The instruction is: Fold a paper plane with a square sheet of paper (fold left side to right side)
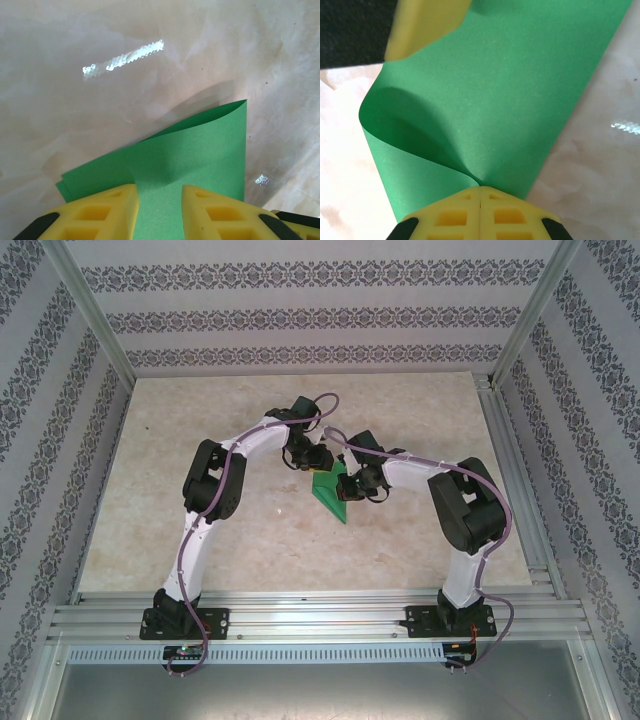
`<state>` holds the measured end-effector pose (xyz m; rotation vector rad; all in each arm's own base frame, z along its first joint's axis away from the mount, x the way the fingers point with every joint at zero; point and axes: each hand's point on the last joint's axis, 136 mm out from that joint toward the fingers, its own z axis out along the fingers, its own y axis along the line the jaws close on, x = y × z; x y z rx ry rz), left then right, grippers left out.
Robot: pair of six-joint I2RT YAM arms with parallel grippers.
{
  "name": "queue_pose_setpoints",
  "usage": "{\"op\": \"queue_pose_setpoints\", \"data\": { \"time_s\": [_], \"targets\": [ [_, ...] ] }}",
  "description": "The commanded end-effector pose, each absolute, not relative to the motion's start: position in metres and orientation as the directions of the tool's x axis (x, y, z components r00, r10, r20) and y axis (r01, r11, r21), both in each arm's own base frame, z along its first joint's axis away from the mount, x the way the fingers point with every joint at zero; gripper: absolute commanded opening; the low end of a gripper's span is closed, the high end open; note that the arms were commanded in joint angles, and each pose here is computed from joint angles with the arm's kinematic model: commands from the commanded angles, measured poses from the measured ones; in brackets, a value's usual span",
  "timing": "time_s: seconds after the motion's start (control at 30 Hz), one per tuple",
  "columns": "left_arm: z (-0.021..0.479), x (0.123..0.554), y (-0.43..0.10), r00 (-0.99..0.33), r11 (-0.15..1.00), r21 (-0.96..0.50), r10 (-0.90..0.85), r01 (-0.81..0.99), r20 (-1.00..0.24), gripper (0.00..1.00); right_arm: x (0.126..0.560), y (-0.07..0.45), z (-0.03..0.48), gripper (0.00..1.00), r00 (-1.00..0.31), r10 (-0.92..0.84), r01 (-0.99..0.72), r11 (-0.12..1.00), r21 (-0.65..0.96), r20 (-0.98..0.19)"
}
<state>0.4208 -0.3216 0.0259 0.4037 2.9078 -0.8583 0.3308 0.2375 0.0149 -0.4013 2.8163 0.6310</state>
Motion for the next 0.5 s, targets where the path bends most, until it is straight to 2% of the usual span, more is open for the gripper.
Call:
{"op": "queue_pose_setpoints", "data": {
  "time_s": [0.0,0.2,0.47],
  "targets": [
    [0.001,0.41,-0.308,-0.967,0.846,-0.469,0.235,0.251,-0.094,0.32,0.33,0.226,0.002,0.0,-0.949,-0.21,-0.283,0.898,0.338,-0.235],
    [0.023,0.415,-0.312,-0.964,0.826,-0.496,0.232,0.267,-0.131,0.36,0.318,0.22,-0.009,0.0,-0.956,-0.218,-0.274,0.903,0.331,-0.197],
    [0.098,0.445,-0.298,-0.952,0.805,-0.522,0.17,0.282,-0.253,0.49,0.309,0.218,-0.016,0.0,-0.958,-0.228,-0.274,0.907,0.321,-0.172]
  ]
}}
